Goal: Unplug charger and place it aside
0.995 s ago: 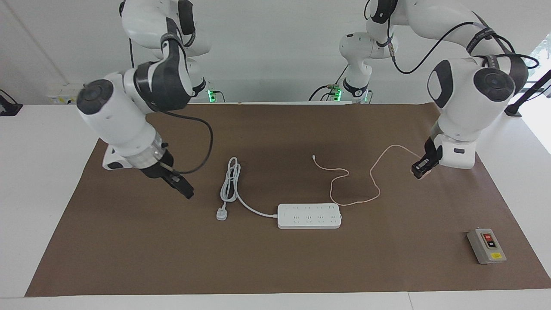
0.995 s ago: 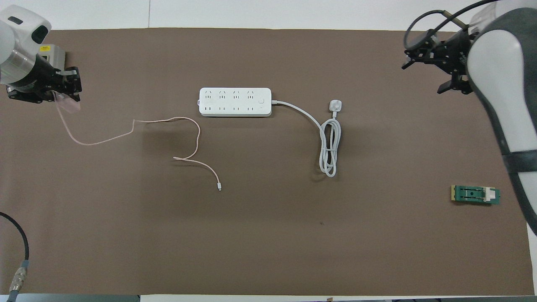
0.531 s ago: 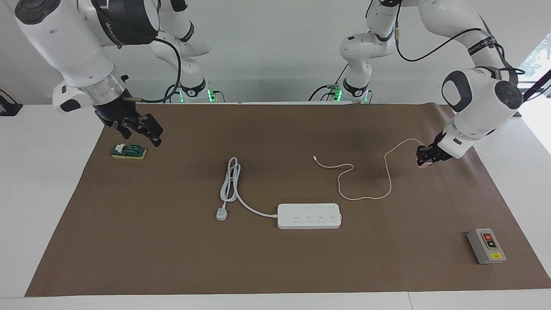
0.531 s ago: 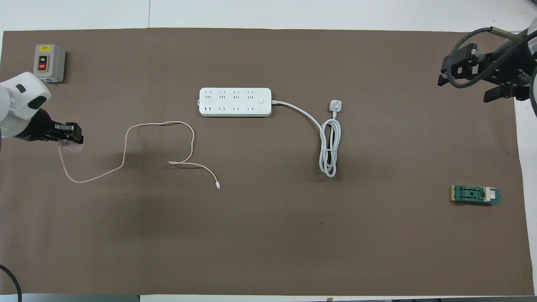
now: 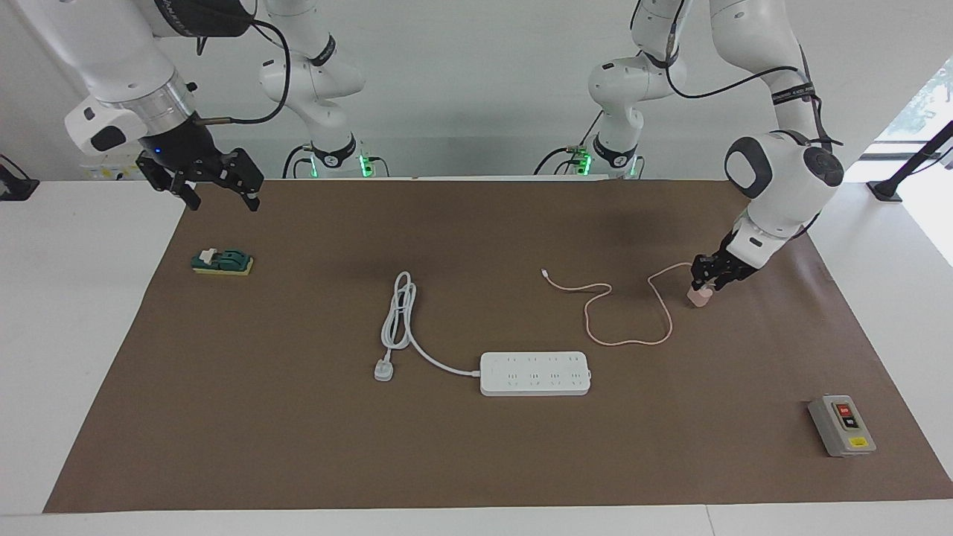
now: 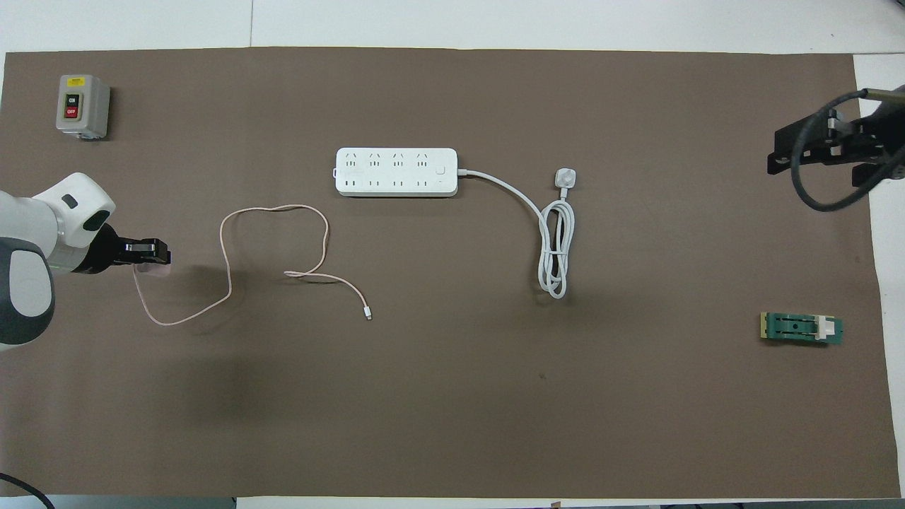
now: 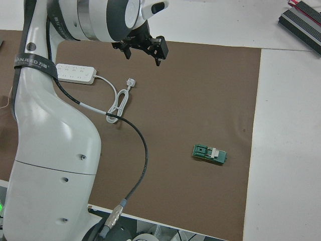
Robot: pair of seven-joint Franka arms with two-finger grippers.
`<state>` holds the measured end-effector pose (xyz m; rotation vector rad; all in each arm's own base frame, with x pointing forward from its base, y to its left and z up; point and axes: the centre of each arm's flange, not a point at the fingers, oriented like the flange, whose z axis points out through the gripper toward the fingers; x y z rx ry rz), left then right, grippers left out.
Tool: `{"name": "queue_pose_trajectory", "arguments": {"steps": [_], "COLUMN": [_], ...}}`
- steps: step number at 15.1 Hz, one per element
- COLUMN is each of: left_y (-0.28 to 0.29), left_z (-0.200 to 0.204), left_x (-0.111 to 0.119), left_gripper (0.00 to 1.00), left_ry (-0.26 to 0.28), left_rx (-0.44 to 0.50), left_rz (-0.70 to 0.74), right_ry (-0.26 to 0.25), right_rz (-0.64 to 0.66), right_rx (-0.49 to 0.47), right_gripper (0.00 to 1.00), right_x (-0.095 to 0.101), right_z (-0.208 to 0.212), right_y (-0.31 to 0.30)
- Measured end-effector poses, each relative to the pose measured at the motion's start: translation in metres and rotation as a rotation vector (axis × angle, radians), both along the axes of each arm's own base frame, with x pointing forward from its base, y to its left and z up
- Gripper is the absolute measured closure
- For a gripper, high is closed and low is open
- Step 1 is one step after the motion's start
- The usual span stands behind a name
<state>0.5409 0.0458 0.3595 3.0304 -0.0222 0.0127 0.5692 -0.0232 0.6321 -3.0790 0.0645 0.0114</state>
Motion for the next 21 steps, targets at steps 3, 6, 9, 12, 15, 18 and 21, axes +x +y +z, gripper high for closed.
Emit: {"name": "queue_pose_trajectory", "arguments": {"steps": [3,6,9,12,15,18,21], "left_y": [0.031,0.054,0.062,0.055,0.029,-0.005,-0.039], "left_z": [0.013,0.077,0.161,0.216,0.243,0.246,0.249], "left_x": [0.002,0.018,0.033,0.032,0.032,0.024,0.004], "left_gripper": [0.01,0.0,0.0,0.0,0.0,0.0,0.0], "left_ry": [-0.006,0.007,-0.066,-0.083,-0.078,-0.036,0.002], "left_rx": [-0.002,-0.018,-0.01,-0.013,-0.019,0.058,0.104], "left_rz": [0.02,0.03,0.051,0.095,0.166,0.149,0.11], "right_ry": [0.031,0.055,0.048,0.015,0.006,0.012,0.038], "right_rz": [0.014,0.015,0.006,-0.039,-0.064,-0.062,-0.06], "right_rx": [-0.019,-0.039,-0.05,-0.053,-0.053,-0.054,-0.056], "right_gripper": [0.0,0.0,0.0,0.0,0.0,0.0,0.0], "right_x": [-0.001,0.002,0.002,-0.001,-0.001,0.001,0.007], "right_z": [-0.03,-0.043,-0.04,-0.022,-0.017,-0.02,-0.034], "right_y": [-0.016,-0.02,-0.026,-0.039,-0.037,-0.037,-0.036]}}
